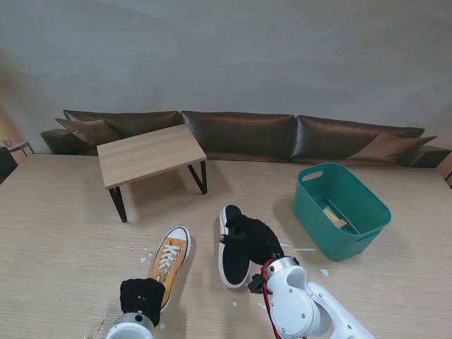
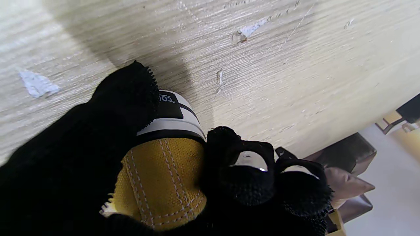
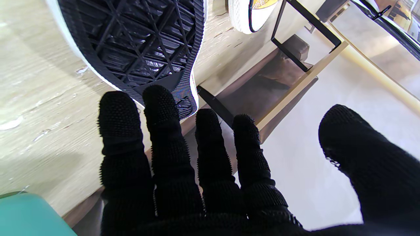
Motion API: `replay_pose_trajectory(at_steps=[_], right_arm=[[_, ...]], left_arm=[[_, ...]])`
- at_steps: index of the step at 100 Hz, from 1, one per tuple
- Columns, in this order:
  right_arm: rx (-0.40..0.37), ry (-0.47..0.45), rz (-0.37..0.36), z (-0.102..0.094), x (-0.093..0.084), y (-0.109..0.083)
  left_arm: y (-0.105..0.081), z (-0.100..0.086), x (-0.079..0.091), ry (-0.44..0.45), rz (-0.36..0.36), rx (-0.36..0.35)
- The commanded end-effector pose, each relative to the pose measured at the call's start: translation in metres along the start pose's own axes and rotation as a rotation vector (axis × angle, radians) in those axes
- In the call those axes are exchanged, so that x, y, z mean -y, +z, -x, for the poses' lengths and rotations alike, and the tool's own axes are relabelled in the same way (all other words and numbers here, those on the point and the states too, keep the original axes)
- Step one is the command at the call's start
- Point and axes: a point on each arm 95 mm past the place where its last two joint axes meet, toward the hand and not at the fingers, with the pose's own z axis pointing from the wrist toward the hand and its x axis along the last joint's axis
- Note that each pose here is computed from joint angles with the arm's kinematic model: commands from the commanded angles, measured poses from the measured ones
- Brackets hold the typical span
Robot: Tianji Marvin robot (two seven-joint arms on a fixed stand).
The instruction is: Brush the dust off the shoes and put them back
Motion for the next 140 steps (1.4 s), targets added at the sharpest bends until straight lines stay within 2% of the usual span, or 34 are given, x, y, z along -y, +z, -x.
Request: replay_pose_trajectory(at_steps=[1,16,33,57,68,98,140], right_arm=[[0.0,0.006,-0.015,-0.002,0.004,0.0],[-0.001,0.009,-0.014,-0.001,0.004,0.0],[-0.001,0.011,-0.014,-0.001,0.004,0.0],[0.004,0.015,-0.013,0.0,0.004,0.0],[0.003,0.016,-0.014,0.0,0.004,0.001],[0.0,0.019,-0.016,-0.001,0.005,0.001],[-0.006,0.011,-0.015,-0.002,0.004,0.004]], left_arm=[[-0.004,0.001,-0.015,0.027,0.049,-0.008],[-0.005,0.008,-0.009,0.057,-0.016,-0.028],[-0.006,0.02,0.001,0.085,-0.133,-0.057],[-0.011,0.036,0.015,0.103,-0.251,-0.082],[-0.012,0.041,0.02,0.103,-0.286,-0.085],[-0.01,0.047,0.027,0.029,-0.35,-0.076],[-0.008,0.064,0.044,0.006,-0.444,-0.08]])
